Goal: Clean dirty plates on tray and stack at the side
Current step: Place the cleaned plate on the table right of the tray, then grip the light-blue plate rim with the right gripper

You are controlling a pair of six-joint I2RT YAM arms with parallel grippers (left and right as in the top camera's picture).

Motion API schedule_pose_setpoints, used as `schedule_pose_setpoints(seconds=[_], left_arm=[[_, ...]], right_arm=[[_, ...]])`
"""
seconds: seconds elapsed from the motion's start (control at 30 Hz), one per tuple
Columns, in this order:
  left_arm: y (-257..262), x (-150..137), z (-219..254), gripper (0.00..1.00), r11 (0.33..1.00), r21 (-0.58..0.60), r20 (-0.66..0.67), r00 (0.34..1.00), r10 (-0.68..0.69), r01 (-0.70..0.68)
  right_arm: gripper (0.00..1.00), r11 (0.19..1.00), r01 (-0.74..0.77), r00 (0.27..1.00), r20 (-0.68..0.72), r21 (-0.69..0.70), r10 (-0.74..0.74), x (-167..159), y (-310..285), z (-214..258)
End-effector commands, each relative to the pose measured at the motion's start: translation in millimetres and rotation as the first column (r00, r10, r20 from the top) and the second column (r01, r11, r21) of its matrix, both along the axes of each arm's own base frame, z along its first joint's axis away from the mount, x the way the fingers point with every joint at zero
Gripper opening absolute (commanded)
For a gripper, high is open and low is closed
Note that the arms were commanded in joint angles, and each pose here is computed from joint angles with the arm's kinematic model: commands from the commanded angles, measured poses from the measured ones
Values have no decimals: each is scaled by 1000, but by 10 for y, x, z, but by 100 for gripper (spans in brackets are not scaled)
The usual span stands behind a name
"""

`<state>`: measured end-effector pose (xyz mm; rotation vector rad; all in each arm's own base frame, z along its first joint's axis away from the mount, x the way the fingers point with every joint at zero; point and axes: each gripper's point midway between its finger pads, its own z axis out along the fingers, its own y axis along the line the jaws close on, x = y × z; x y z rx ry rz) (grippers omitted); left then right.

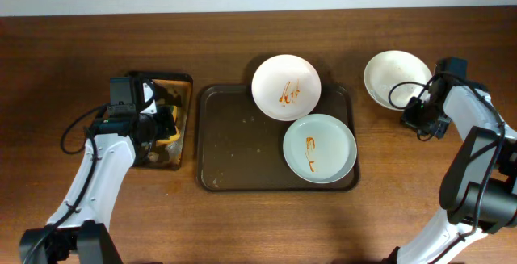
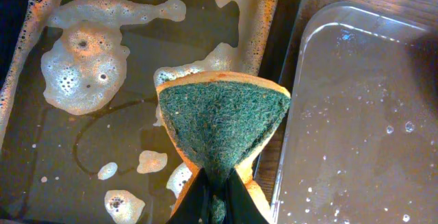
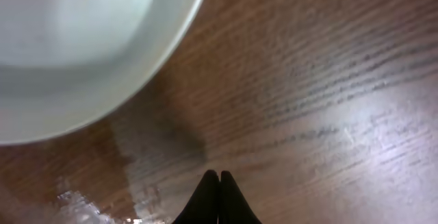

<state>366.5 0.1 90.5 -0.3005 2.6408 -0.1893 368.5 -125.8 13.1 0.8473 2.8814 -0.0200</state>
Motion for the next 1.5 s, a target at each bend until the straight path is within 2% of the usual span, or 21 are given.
schedule_pose_setpoints(seconds=[0.0, 0.07, 0.17, 0.3, 0.4, 0.6, 0.87, 1.0, 1.13, 1.17, 1.23, 1.33, 1.47], left_arm=[[10, 14, 39, 0, 1000, -7, 12, 1000, 10, -10], [10, 15, 40, 0, 1000, -7, 12, 1000, 10, -10], [9, 14, 39, 0, 1000, -7, 12, 1000, 10, -10], [10, 13, 39, 0, 1000, -7, 12, 1000, 10, -10], [10, 14, 39, 0, 1000, -7, 12, 1000, 10, -10], [10, 13, 39, 0, 1000, -7, 12, 1000, 10, -10], [10, 14, 39, 0, 1000, -7, 12, 1000, 10, -10], [10, 15, 40, 0, 1000, -7, 12, 1000, 10, -10], [9, 14, 39, 0, 1000, -7, 12, 1000, 10, -10], [8, 15, 40, 0, 1000, -8, 12, 1000, 10, -10], [10, 17, 41, 0, 1000, -7, 13, 1000, 10, -10], [9, 23, 44, 0, 1000, -7, 16, 1000, 10, -10], [10, 24, 45, 0, 1000, -7, 17, 1000, 10, -10]], right_arm=[[4, 999, -29, 999, 46, 24, 28, 107, 30, 136], [4, 998, -51, 987, 156, 47, 43, 324, 71, 460], [4, 998, -57, 964, 260, 7, 53, 569, 2, 717], [4, 995, -89, 941, 325, -35, 96, 797, -49, 616], [4, 992, -126, 947, 293, -27, 129, 814, 9, 378], [4, 990, -139, 973, 187, 16, 134, 707, 101, -80], [4, 999, -35, 995, -90, 20, 36, 16, -45, -198], [5, 999, -17, 996, -84, 43, 21, -33, -50, -80], [18, 972, -189, 981, 65, 138, 181, 178, 294, 355], [24, 950, -269, 960, 119, 161, 252, 204, 477, 548], [28, 902, -385, 919, 173, 197, 354, 160, 786, 776], [39, 844, -454, 891, 116, 286, 440, -111, 1262, 875], [40, 790, -510, 842, 11, 339, 539, -423, 1690, 699]])
